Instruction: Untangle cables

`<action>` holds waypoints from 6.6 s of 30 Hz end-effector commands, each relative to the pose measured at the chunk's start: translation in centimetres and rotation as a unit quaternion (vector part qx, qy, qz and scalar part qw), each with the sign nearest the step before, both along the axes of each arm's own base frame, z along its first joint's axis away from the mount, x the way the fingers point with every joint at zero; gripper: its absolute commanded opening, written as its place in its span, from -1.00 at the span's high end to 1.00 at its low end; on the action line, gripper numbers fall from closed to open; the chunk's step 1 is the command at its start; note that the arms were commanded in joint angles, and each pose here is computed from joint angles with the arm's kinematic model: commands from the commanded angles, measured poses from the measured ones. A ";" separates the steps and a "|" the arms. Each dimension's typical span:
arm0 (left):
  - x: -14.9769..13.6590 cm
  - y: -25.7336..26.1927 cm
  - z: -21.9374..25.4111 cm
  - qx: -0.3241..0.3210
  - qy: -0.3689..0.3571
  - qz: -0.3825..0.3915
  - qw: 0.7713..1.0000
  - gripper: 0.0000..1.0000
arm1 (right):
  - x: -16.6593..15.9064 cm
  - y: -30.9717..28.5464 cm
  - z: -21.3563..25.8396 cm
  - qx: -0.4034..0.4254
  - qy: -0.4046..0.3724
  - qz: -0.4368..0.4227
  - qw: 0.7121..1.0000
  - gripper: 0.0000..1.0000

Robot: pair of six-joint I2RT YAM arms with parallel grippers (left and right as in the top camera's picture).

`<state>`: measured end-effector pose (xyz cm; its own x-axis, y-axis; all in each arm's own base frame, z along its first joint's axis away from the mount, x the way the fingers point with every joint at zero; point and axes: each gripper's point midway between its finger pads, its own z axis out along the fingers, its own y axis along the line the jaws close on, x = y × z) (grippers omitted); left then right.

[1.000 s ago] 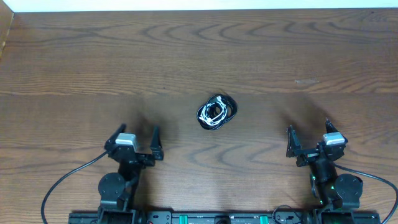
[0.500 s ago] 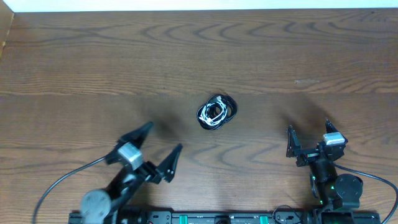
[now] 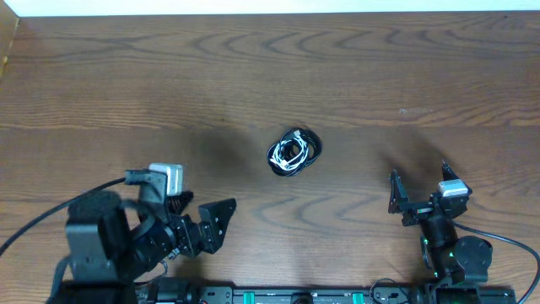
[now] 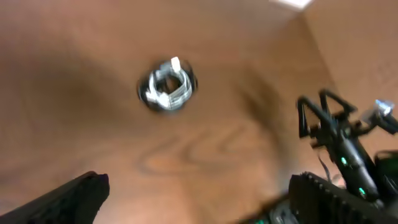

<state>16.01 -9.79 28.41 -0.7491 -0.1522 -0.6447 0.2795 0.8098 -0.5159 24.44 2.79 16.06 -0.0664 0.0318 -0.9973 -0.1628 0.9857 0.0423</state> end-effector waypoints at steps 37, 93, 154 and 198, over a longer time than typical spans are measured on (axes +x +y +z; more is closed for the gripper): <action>0.6 5.1 -7.6 0.062 0.209 0.187 0.958 -0.95 | -8.2 9.9 12.0 0.223 -0.101 0.370 0.896 -0.98; 0.8 5.5 -7.6 0.071 0.206 0.195 0.956 -0.96 | 3.4 17.0 9.5 -0.005 0.525 0.130 0.841 -0.99; 0.8 5.5 -7.6 0.071 0.206 0.195 0.956 -0.96 | 12.2 20.8 -10.8 -0.056 0.630 0.066 0.772 0.46; 0.8 5.5 -7.6 0.071 0.206 0.195 0.956 -0.96 | 11.2 15.6 9.6 0.080 0.488 -0.068 0.866 0.97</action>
<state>16.72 -4.50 20.79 -0.8476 -0.4151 -0.3306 -0.2682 0.8727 -0.4079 35.06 18.64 26.31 -0.8722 0.1113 -0.4763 0.0184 0.9806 0.1953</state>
